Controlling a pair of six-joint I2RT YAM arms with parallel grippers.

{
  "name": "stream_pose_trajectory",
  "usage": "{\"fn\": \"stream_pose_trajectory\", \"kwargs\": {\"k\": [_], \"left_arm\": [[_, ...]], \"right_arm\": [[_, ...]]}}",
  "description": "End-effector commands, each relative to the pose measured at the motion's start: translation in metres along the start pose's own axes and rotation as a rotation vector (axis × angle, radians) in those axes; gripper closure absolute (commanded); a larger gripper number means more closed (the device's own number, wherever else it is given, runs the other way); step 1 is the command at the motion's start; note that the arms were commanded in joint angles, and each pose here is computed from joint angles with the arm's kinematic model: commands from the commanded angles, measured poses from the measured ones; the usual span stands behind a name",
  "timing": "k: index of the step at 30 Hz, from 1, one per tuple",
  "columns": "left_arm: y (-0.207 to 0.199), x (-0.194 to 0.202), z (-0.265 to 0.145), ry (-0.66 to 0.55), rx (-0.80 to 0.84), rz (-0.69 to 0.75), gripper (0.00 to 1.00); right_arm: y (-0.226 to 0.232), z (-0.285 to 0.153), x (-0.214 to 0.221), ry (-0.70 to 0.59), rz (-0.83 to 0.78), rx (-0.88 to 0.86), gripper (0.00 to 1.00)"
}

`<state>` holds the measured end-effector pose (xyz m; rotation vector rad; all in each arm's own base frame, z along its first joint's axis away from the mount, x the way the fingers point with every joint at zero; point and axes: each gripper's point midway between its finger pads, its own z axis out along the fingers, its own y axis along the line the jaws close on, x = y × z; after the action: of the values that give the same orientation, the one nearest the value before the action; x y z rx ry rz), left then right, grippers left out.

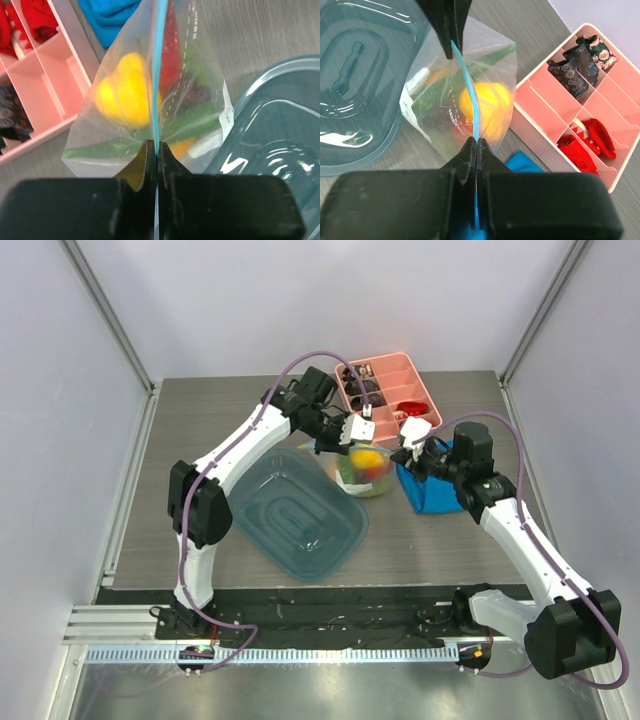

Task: Place the food in the zip-top bag and seal the zipper
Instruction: Place the zipper food storage bag at the center of the board.

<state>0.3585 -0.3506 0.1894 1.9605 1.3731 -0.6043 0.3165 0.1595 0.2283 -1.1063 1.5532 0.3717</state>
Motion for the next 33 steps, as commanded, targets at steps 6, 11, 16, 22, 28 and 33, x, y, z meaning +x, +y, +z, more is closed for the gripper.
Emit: {"fn": "stream_pose_trajectory", "kwargs": {"k": [6, 11, 16, 22, 28, 33], "left_arm": [[0.071, -0.030, -0.110, -0.209, -0.382, -0.427, 1.00], [0.095, -0.034, -0.144, -0.308, -0.477, -0.527, 1.00], [0.117, -0.031, -0.173, -0.356, -0.606, -0.686, 1.00], [0.156, 0.003, -0.231, -0.350, -0.885, -0.835, 1.00], [0.183, 0.022, -0.234, -0.367, -1.025, -0.961, 1.00], [0.211, 0.019, -0.206, -0.488, -1.016, -1.117, 1.00]], "right_arm": [[-0.033, -0.004, -0.049, -0.101, 0.089, 0.124, 0.25], [-0.048, -0.009, -0.056, -0.110, 0.128, 0.208, 0.00], [-0.054, -0.016, -0.064, -0.121, 0.148, 0.251, 0.00], [-0.052, -0.025, -0.061, -0.107, 0.152, 0.277, 0.00], [-0.050, -0.028, -0.055, -0.086, 0.164, 0.287, 0.00], [-0.054, -0.028, -0.053, -0.067, 0.176, 0.300, 0.00]]}}
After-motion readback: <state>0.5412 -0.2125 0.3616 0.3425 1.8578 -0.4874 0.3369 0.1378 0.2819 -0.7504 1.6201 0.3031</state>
